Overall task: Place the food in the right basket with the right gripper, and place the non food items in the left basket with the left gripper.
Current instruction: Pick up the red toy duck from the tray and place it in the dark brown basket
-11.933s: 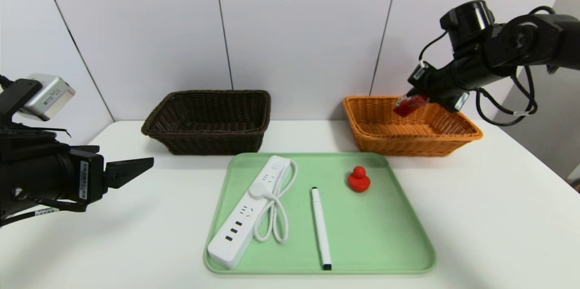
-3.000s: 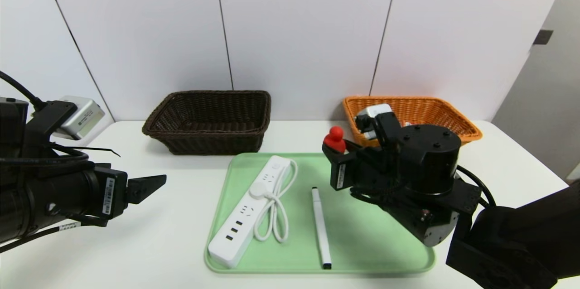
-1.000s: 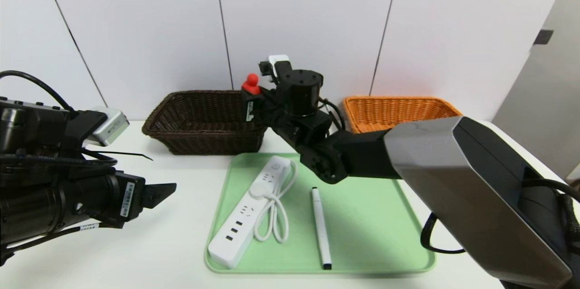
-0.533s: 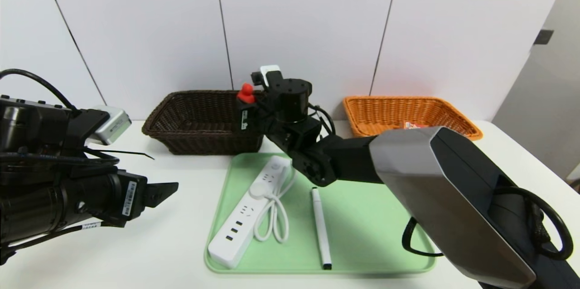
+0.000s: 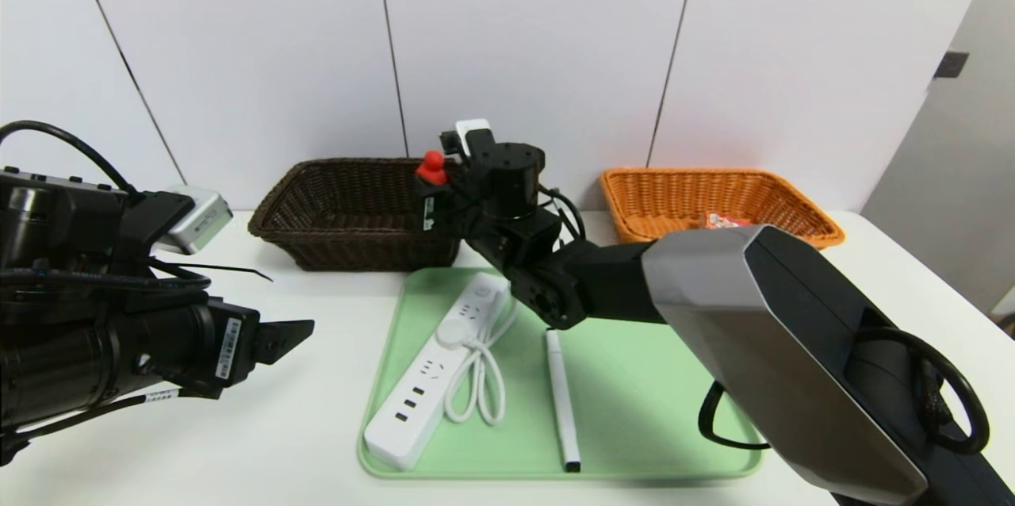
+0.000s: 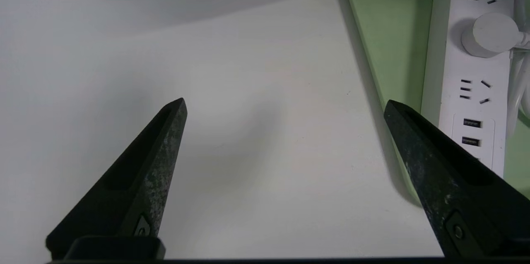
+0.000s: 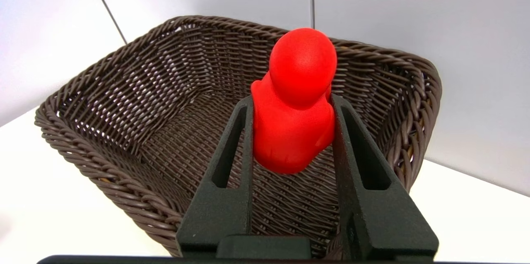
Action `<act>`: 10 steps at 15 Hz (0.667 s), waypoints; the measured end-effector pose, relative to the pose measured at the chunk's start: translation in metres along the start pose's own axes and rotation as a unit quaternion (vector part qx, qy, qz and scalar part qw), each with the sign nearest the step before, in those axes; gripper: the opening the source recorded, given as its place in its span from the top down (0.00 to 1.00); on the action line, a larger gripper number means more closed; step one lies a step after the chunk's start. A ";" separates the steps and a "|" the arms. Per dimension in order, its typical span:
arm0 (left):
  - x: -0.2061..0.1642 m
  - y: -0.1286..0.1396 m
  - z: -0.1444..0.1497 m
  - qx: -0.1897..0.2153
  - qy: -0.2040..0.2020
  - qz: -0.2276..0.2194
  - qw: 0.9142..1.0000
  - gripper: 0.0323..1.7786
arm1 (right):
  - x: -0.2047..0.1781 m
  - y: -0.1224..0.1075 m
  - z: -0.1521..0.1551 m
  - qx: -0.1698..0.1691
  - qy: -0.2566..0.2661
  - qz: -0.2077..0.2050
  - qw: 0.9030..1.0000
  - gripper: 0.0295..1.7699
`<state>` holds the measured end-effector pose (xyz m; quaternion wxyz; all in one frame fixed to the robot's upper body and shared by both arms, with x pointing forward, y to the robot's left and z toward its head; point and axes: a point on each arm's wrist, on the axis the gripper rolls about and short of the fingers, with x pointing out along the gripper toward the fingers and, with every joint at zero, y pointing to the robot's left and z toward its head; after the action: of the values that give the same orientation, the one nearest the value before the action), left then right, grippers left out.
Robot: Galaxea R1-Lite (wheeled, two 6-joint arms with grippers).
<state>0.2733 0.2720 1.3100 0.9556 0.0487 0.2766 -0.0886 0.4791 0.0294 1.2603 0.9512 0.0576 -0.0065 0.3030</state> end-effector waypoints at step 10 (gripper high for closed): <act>0.000 0.000 0.000 0.000 0.000 0.000 1.000 0.05 | 0.001 -0.001 -0.004 -0.001 0.003 -0.001 1.000 0.31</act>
<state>0.2736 0.2717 1.3102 0.9557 0.0488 0.2764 -0.0888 0.4802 0.0302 1.2559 0.9515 0.0558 -0.0041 0.3026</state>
